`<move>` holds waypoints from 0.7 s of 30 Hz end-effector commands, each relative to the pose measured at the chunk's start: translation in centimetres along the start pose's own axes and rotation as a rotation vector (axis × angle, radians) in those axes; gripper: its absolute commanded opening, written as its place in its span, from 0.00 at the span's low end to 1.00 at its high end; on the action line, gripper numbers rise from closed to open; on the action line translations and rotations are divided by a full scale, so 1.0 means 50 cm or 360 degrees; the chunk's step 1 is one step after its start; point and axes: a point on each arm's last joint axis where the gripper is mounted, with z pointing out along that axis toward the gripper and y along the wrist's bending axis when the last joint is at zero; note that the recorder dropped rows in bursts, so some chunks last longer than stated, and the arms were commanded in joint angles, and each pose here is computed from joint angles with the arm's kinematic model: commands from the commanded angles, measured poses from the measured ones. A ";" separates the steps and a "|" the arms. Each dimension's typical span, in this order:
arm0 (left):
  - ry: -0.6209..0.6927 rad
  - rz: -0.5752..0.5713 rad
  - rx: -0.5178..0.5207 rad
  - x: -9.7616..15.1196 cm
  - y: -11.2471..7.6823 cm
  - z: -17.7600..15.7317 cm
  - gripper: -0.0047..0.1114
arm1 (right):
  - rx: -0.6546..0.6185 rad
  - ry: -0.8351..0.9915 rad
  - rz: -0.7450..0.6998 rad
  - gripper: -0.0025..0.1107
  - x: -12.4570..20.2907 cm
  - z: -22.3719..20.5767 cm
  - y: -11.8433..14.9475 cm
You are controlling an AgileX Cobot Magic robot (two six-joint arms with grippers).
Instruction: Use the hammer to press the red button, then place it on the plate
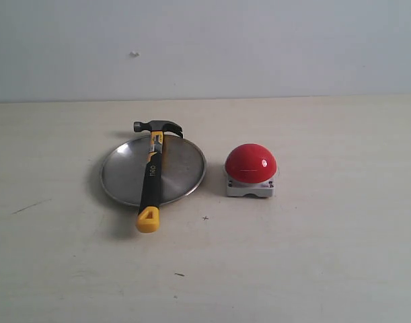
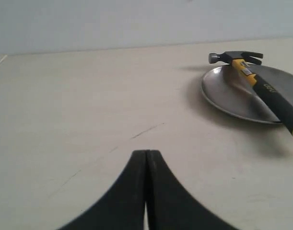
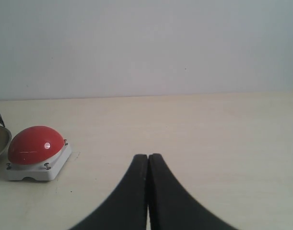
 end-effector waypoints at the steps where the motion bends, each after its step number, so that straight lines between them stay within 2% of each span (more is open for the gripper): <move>1: -0.0008 -0.0050 -0.0078 0.000 0.005 -0.001 0.04 | 0.0010 0.0000 0.0000 0.02 0.003 0.000 -0.001; 21: -0.0008 -0.0051 -0.0081 0.000 0.005 -0.001 0.04 | 0.0010 0.0000 0.0000 0.02 0.003 0.000 -0.001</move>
